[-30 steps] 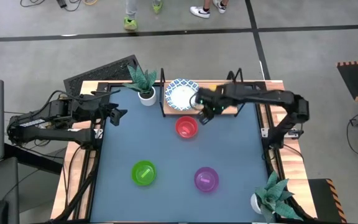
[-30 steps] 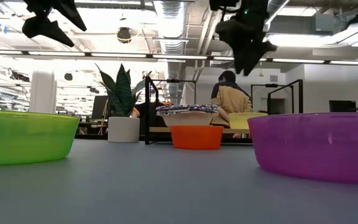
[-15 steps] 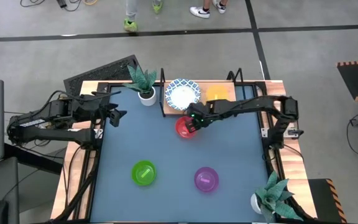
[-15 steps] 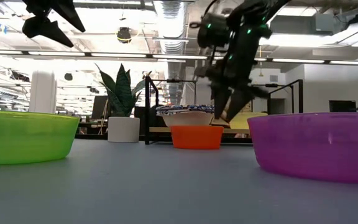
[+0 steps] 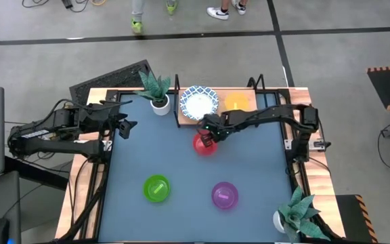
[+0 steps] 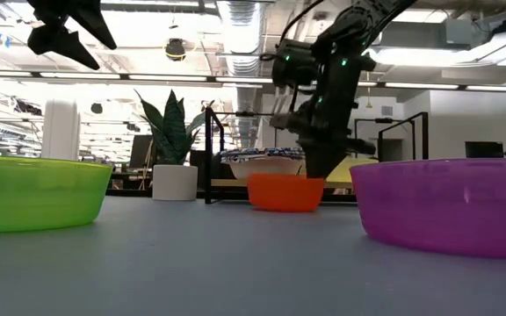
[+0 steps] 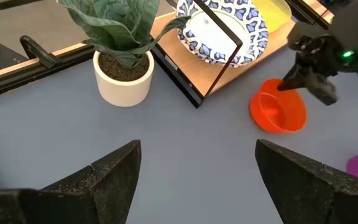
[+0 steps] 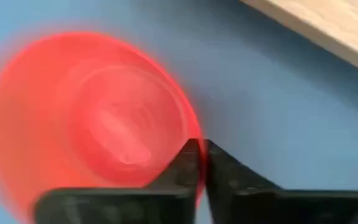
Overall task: Place and stack bowls onto a shelf
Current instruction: Stack the orange bowl on top of the yellow bowl on the shelf
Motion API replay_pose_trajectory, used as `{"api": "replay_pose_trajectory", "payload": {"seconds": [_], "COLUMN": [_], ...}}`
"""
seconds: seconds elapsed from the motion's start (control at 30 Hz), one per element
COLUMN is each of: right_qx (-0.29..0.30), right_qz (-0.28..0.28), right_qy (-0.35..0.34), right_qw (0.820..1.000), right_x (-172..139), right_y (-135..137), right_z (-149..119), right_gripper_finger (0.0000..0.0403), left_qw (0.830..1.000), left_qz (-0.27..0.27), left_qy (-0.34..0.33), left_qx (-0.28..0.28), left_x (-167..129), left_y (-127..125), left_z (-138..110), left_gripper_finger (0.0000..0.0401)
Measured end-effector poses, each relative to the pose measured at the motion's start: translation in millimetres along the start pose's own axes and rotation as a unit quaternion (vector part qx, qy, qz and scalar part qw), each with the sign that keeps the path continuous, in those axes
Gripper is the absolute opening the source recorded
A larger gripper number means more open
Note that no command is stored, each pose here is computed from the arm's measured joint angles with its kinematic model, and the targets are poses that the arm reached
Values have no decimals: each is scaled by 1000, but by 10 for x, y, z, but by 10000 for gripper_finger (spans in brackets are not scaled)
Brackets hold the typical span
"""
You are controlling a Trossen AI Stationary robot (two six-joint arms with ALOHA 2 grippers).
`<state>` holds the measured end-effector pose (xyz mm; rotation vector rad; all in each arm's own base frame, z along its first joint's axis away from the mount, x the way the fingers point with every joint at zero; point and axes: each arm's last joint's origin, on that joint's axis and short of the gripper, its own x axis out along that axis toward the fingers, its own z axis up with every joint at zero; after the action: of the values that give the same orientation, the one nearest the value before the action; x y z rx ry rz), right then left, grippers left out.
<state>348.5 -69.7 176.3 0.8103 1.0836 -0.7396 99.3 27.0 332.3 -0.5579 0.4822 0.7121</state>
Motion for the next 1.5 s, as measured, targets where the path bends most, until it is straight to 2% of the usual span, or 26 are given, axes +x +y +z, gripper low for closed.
{"api": "replay_pose_trajectory", "payload": {"seconds": [0.17,0.23,0.47,0.57,0.7,0.8,0.9,1.03,1.13,1.3,1.5], "right_qx": [-7,-26,-112,-119,-85,-53,-50,-104,-142,-205,-223], "right_qz": [0,18,121,150,151,123,100,81,61,43,-19], "right_qy": [27,46,54,12,-48,-95,-137,-156,-134,-63,19], "right_qw": [1000,998,985,981,984,986,984,979,979,976,974], "right_x": [-67,-153,-795,-1158,-1512,-1684,-1810,-1872,-1821,-1626,-1453], "right_y": [-45,-57,-157,-335,-708,-1034,-1317,-1559,-1629,-1679,-1874], "right_z": [-18,-37,-38,101,327,511,696,921,1078,1323,1512], "right_gripper_finger": [23,23,23,23,23,23,23,23,23,23,23], "left_qw": [1000,1000,1000,1000,1000,1000,1000,999,999,999,999], "left_qz": [0,0,2,5,8,14,17,25,26,26,26], "left_qy": [0,0,-2,-5,-8,-13,-15,-22,-23,-23,-23], "left_qx": [0,-3,-4,-5,-11,-15,-13,-12,-16,-22,-25], "left_x": [0,0,0,0,0,0,0,-1,-1,-1,-1], "left_y": [0,0,1,2,3,7,9,13,14,14,14], "left_z": [0,0,1,4,7,10,10,14,15,15,14], "left_gripper_finger": [300,300,300,300,300,300,300,300,300,300,300]}}
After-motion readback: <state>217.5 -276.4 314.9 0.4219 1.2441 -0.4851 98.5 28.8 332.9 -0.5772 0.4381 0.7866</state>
